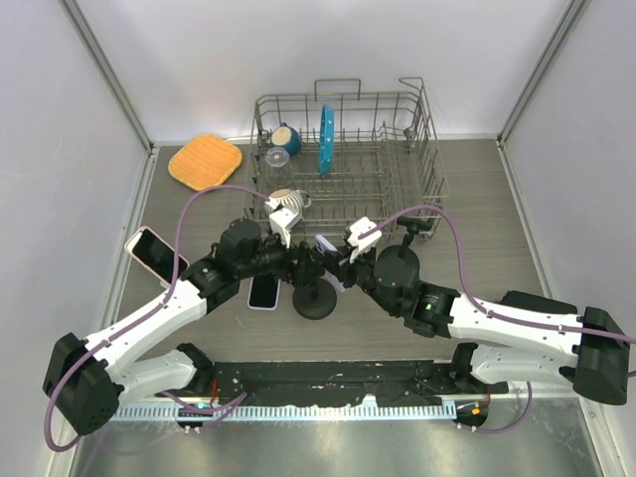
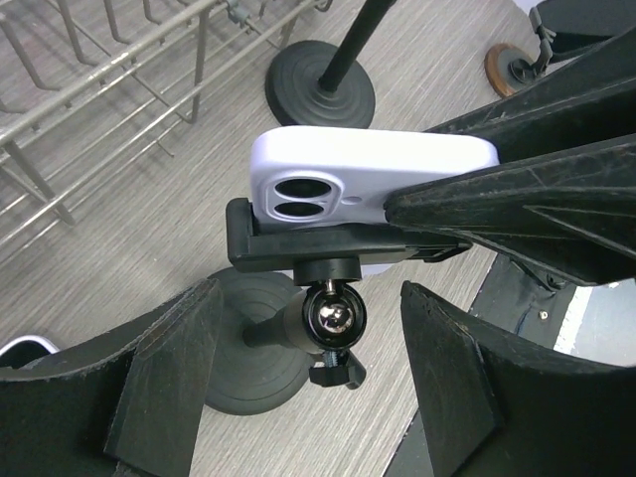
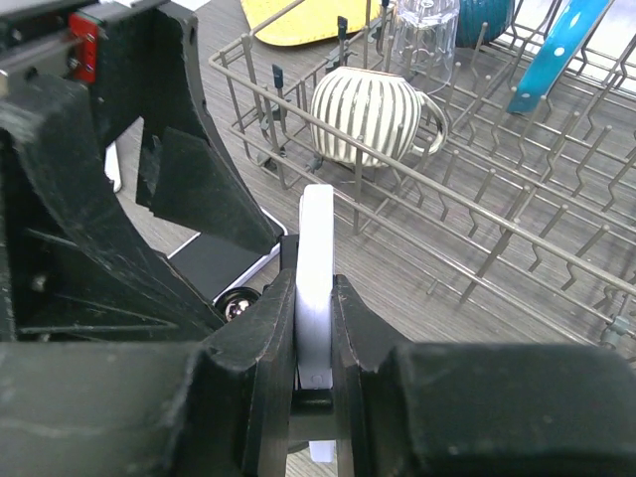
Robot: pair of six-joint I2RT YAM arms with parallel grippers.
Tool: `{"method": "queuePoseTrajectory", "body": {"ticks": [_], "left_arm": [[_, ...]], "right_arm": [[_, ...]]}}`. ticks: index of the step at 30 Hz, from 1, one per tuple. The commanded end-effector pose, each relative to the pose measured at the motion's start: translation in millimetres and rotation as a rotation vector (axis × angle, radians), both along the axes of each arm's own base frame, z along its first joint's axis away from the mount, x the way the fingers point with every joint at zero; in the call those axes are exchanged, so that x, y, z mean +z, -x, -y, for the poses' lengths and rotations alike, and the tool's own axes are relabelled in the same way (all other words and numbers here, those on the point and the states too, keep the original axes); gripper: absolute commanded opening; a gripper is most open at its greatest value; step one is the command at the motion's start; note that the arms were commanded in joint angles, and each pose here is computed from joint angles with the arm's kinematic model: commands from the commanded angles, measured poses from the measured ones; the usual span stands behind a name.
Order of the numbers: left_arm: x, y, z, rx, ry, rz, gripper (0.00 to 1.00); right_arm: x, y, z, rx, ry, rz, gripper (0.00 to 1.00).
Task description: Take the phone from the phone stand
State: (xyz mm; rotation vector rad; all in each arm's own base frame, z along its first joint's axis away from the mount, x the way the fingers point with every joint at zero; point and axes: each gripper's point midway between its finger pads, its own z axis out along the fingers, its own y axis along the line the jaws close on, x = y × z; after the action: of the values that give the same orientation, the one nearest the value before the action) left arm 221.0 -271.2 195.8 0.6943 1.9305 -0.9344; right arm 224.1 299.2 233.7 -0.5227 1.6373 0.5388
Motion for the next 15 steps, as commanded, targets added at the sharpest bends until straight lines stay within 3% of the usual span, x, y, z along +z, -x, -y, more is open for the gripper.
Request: {"method": "queuePoseTrajectory", "body": {"ticks": [1,8,15], "left_arm": [[16,-3,11,-0.022,0.027,0.050,0.75],[3,6,17,-0.049,0.011,0.013,0.72],[-11,7,23,-0.054,0.000,-0.058,0.60]], "right_arm": [[18,3,-7,0.001,-0.107,0.010,0.01],[13,2,-10,0.001,-0.109,0.005,0.01],[7,4,-11,0.003,-0.116,-0.001,0.01]]}}
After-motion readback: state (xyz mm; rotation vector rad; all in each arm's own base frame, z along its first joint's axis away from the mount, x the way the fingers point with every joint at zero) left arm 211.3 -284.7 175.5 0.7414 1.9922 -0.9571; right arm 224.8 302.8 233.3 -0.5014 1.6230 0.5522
